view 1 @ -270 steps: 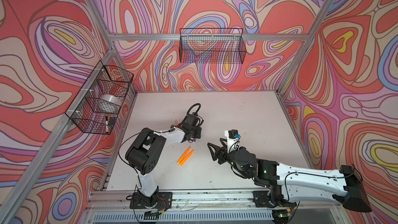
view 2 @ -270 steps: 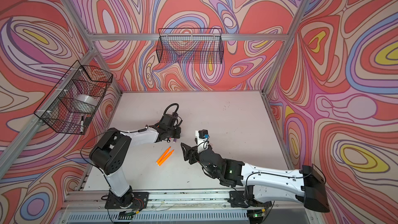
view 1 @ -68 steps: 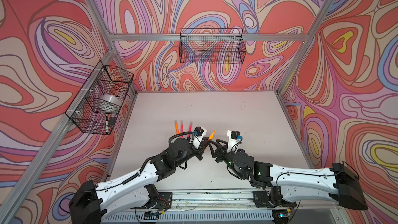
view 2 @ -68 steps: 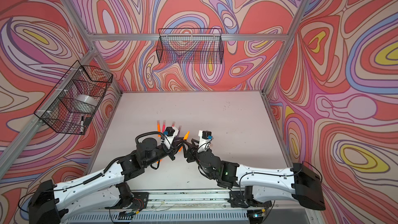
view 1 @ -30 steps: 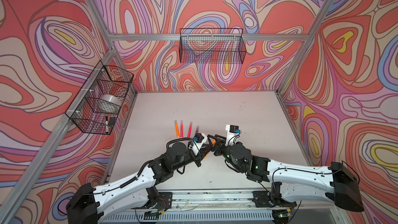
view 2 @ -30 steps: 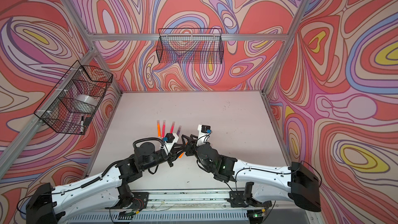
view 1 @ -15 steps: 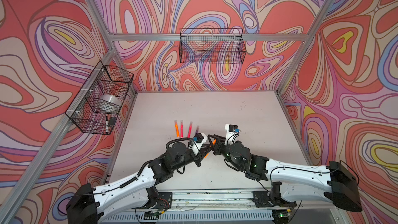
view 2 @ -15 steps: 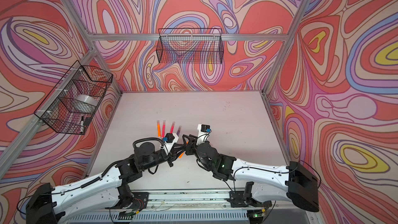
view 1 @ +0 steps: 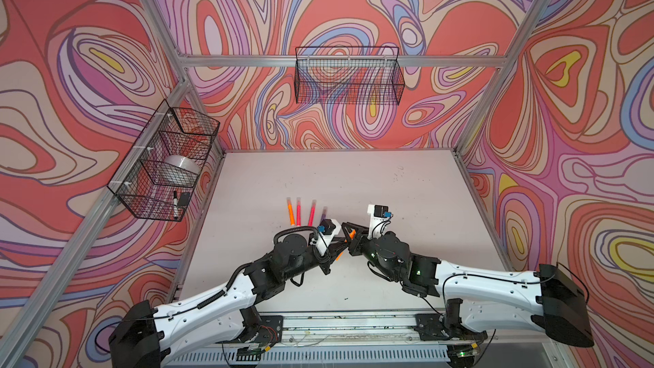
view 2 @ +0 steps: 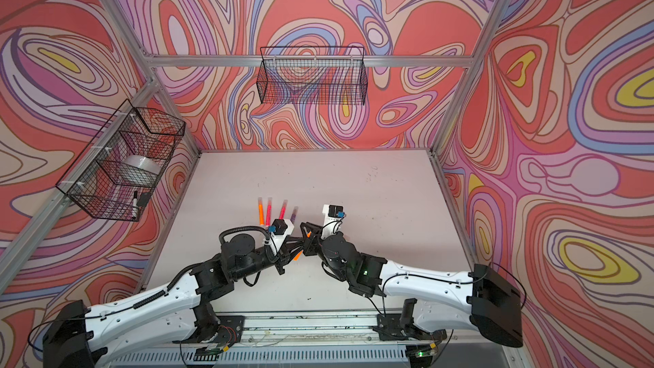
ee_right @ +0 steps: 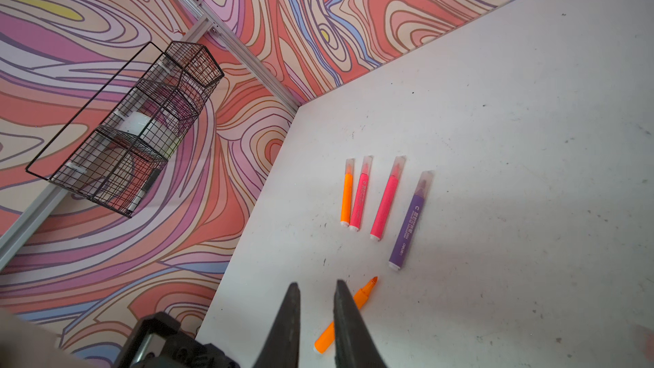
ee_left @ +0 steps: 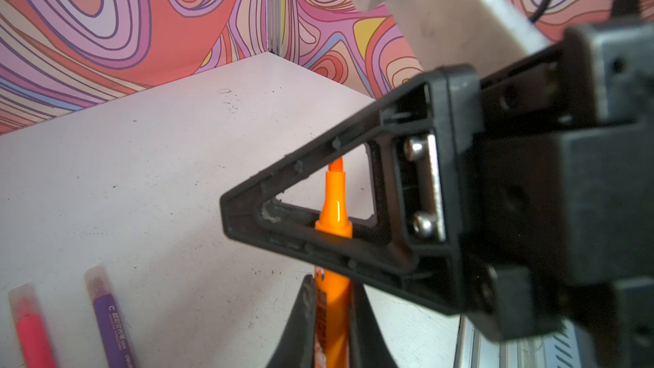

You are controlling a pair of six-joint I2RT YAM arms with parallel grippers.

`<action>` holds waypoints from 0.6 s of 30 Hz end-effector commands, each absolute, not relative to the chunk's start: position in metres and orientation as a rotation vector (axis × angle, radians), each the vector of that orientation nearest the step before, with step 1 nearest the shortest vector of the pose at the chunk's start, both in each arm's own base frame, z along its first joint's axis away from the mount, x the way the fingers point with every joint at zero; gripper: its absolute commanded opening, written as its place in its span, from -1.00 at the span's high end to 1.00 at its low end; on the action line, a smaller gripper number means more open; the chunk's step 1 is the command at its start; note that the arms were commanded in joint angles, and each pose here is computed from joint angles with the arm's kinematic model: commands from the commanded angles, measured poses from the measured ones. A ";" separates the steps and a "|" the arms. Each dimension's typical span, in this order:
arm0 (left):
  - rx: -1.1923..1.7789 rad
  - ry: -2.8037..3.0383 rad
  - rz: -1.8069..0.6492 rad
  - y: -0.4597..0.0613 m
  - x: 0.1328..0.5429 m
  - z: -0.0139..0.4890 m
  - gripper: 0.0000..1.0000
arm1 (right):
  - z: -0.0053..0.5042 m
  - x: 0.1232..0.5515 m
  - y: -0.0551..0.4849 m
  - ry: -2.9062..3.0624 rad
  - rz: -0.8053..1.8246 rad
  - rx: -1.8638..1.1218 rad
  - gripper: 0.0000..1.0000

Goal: Insert pens into pen caps
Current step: Pass a pen.

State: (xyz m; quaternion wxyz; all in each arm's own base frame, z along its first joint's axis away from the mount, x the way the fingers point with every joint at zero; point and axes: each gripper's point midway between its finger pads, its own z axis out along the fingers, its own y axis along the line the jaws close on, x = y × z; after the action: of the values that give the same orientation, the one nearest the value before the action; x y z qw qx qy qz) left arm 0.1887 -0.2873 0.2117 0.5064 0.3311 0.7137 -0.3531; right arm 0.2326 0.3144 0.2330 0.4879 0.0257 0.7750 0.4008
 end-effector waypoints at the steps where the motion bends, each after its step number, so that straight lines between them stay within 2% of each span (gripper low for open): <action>1: 0.804 1.692 -0.856 -0.290 0.189 0.218 0.68 | 0.235 0.236 0.316 1.885 0.967 0.066 0.70; 5: 0.800 1.696 -0.849 -0.291 0.191 0.217 0.53 | 0.235 0.233 0.324 1.890 1.007 0.050 0.76; 12: 0.793 1.707 -0.828 -0.292 0.196 0.215 0.41 | 0.231 0.233 0.335 1.904 1.034 0.031 0.81; 18: 0.790 1.706 -0.824 -0.292 0.196 0.214 0.48 | 0.231 0.232 0.338 1.906 1.052 0.026 0.83</action>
State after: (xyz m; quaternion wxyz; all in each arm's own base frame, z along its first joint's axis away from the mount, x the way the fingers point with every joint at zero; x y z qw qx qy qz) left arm 0.1928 -0.2889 0.1987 0.4956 0.3316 0.7269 -0.3406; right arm 0.2325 0.3306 0.2244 0.4707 0.0120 0.7802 0.4117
